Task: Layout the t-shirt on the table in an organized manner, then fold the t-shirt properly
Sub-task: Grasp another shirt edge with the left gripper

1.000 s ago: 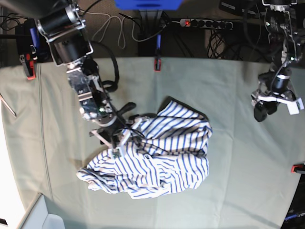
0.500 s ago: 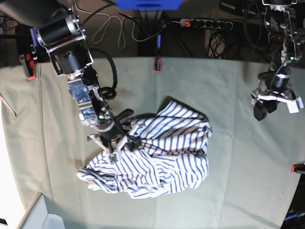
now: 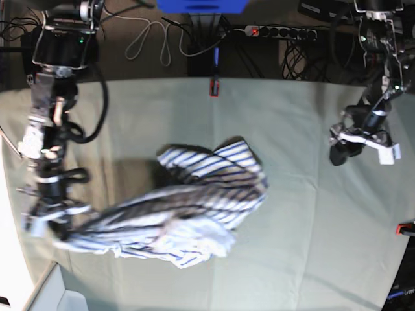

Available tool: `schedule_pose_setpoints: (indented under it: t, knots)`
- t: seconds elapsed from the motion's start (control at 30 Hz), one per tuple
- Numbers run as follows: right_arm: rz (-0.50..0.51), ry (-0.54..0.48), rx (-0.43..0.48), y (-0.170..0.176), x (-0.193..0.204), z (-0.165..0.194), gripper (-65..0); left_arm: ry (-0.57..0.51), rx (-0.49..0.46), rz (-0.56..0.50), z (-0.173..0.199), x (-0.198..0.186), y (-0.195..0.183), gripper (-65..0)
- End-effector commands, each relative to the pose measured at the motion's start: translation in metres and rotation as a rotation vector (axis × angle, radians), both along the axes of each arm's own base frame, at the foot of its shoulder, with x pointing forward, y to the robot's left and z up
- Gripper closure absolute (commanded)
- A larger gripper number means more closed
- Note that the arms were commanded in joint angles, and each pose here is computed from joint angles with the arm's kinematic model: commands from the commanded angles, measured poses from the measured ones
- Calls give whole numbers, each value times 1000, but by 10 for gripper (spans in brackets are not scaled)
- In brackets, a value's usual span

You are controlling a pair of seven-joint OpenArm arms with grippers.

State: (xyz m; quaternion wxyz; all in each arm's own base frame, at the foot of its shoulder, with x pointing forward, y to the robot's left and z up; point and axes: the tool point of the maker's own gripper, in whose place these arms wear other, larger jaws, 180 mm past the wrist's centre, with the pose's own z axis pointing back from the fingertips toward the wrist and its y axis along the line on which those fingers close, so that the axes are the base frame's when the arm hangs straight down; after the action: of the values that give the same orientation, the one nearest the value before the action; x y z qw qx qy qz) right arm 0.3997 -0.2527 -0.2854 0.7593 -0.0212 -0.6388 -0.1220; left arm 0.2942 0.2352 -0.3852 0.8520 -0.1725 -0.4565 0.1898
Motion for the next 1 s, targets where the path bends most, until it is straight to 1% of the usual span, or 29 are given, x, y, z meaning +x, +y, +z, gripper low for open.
schedule_pose_setpoints:
  t: [0.0, 0.1, 0.17, 0.2, 0.3, 0.37, 0.4, 0.43, 0.5, 0.57, 0.67, 0.77, 0.97]
  knots:
    - [-45, -94, -22, -19, 1, 30, 0, -50, -4, -9, 13, 8, -4, -324]
    - [-133, -123, -29, -52, -12, 45, 0, -50, -56, -6, 10, 7, -23, -324]
    - [-177, -112, -47, -75, -20, 54, 0, -40, -92, -9, 5, 6, -38, -325]
    - [-182, -100, -50, -78, -21, 54, 0, -31, -105, -26, 1, 5, -48, -325]
    - [-185, -77, -52, -82, -24, 50, 0, -6, -143, -128, -6, 2, -93, -325]
    - [-185, -51, -54, -83, -29, 41, 0, -4, -165, -206, -7, 2, -125, -329]
    - [-184, -43, -56, -82, -32, 37, 0, -4, -175, -251, -6, 2, -143, -342]
    - [-180, -36, -57, -81, -33, 35, 0, 2, -184, -292, -6, 1, -160, -368]
    - [-178, -16, -58, -80, -38, 27, 0, 28, -201, -363, -7, -2, -197, -440]
    - [-176, -2, -57, -79, -41, 22, 0, 80, -202, -391, -17, -4, -220, -504]
    - [-175, 16, -58, -78, -46, 16, 0, 161, -184, -419, -36, -3, -247, -571]
    - [-175, 23, -61, -79, -48, 14, 0, 217, -164, -466, -53, -2, -268, -599]
    - [-174, 64, -68, -80, -59, 0, 0, 266, -172, -524, -65, 5, -309, -598]
